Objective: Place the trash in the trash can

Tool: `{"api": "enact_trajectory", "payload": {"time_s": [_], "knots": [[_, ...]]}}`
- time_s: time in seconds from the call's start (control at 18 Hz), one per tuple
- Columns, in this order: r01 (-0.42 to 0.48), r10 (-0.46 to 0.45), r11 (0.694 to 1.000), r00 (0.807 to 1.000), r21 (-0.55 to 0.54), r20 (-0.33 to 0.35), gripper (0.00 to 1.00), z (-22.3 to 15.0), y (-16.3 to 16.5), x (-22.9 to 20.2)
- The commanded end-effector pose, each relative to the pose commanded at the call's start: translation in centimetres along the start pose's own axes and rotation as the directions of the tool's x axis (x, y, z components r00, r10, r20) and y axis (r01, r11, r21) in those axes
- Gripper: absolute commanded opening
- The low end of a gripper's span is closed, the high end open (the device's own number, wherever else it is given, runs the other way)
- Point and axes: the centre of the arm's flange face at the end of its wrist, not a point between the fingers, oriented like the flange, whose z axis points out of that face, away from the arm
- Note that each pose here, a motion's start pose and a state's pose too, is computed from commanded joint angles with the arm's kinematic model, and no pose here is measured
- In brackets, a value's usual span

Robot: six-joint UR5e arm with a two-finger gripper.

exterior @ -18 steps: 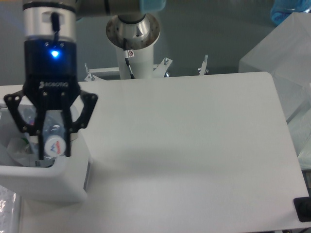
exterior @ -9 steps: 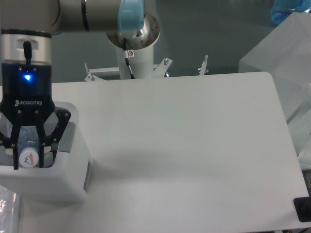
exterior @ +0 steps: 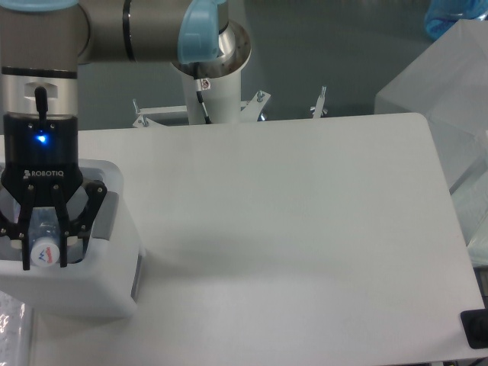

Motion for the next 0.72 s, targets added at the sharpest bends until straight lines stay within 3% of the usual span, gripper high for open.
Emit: {"api": "enact_trajectory", "payload": {"time_s": [0.11, 0.44, 0.5, 0.56, 0.61, 0.72], "knots": [[0.0, 0.0, 1.0, 1.0, 0.001, -0.001, 0.53, -0.2, 0.0, 0.0], [-0.003, 0.003, 1.0, 1.0, -0.004, 0.002, 0.54, -0.1, 0.3, -0.1], [-0.009, 0.009, 1.0, 1.0, 0.0, 0.0, 0.64, -0.3, 0.2, 0.0], [-0.039, 0.039, 0.999, 0.999, 0.002, 0.002, 0.9, -0.3, 0.0, -0.1], [-0.075, 0.075, 0.997, 0.997, 0.014, 0.01, 1.0, -0.4, -0.8, -0.8], [-0.118, 0.116, 0.992, 0.992, 0.036, 0.051, 1.0, -0.4, -3.2, -4.2]]}}
